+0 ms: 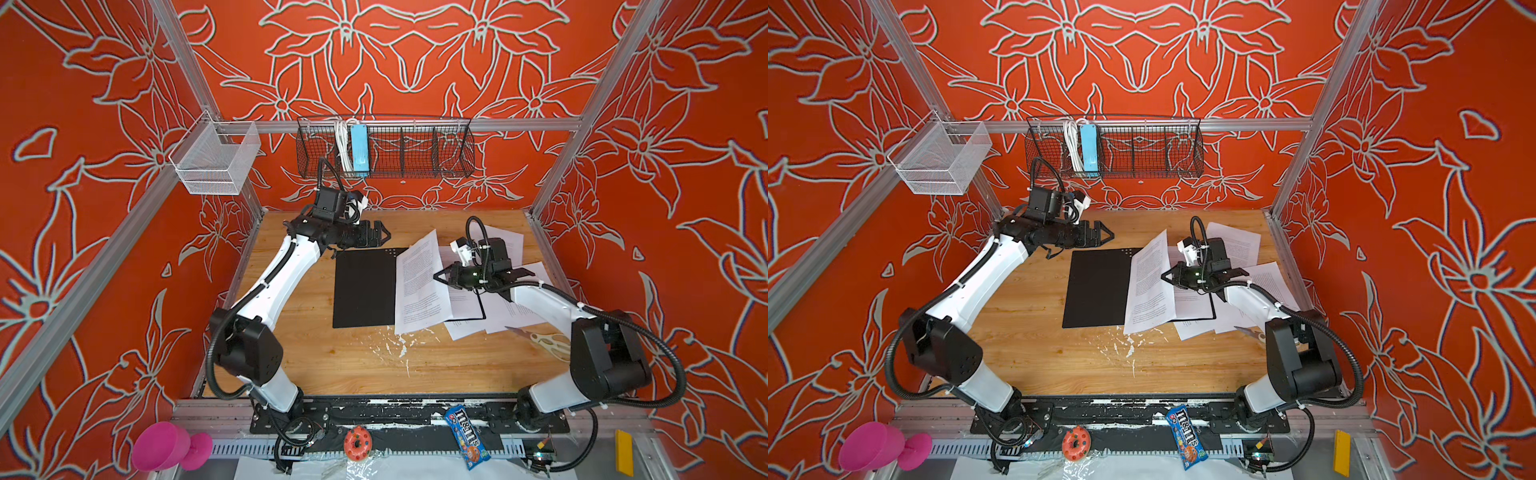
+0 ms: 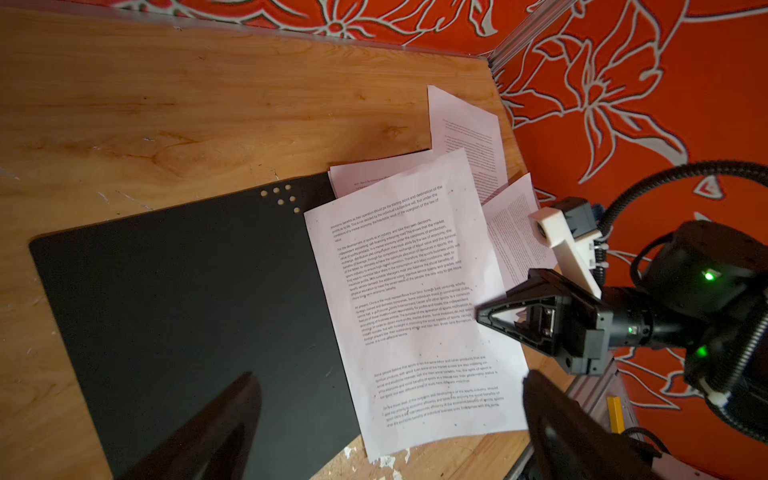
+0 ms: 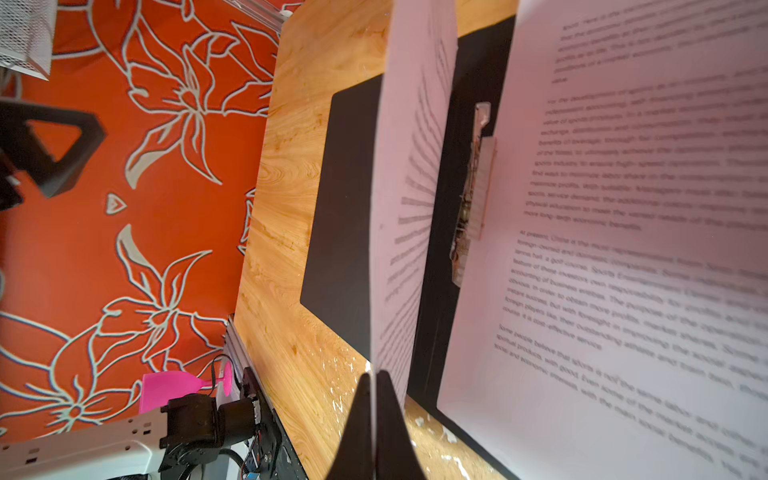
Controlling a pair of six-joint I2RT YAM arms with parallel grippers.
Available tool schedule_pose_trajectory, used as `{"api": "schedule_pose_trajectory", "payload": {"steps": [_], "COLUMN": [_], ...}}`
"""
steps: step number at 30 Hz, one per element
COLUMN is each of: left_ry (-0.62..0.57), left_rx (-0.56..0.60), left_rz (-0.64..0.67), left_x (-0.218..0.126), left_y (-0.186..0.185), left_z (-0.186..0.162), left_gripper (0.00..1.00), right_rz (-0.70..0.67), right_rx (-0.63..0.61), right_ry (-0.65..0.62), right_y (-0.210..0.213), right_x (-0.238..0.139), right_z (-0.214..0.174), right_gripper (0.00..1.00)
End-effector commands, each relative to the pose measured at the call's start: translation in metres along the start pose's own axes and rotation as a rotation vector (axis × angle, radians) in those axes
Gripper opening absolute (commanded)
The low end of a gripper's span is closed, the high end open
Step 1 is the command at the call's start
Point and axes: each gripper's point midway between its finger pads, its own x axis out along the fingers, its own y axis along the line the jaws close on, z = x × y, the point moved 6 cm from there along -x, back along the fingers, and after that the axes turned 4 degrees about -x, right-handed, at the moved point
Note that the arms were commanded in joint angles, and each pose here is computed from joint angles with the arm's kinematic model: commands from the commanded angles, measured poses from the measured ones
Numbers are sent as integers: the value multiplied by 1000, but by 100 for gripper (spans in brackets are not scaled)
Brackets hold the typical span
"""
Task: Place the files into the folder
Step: 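Release the sheet and withdraw the left gripper toward the robot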
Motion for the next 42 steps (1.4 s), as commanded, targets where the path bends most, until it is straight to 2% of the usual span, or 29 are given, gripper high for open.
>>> {"api": "schedule_pose_trajectory", "payload": {"steps": [1, 6, 8, 14, 18, 22, 27, 31, 34, 42], "left_ry": [-4, -75, -107, -239, -223, -157, -141, -122, -116, -112], "left_rx": [16, 16, 23, 59, 91, 69, 68, 61, 63, 64], "left_rz": [-30, -53, -103, -179, -234, -193, -207, -196, -203, -215], "left_x": [-30, -63, -75, -94, -90, -84, -83, -80, -80, -79], "left_y": [-10, -12, -15, -11, -9, -1, -2, 1, 0, -1], "left_z": [-20, -58, -76, -115, -130, -141, -144, -145, -146, -147], "left_gripper": [98, 98, 98, 98, 98, 98, 98, 98, 98, 98], "right_rz": [-65, -88, -109, -215, -248, -297, -312, -508, -592, -622], "right_rx": [11, -8, -8, -22, -44, -74, -50, -96, -94, -90], "right_ry": [-16, -50, -49, -19, -7, 13, 33, 107, 151, 180], "right_y": [1, 6, 3, -8, -4, -5, -25, -51, -67, -86], "right_x": [-15, -26, -26, -24, -22, -21, -28, -38, -41, -27], "right_z": [-8, -9, -11, -3, 16, 33, 50, 53, 52, 53], "right_gripper": [0, 0, 0, 0, 0, 0, 0, 0, 0, 0]}}
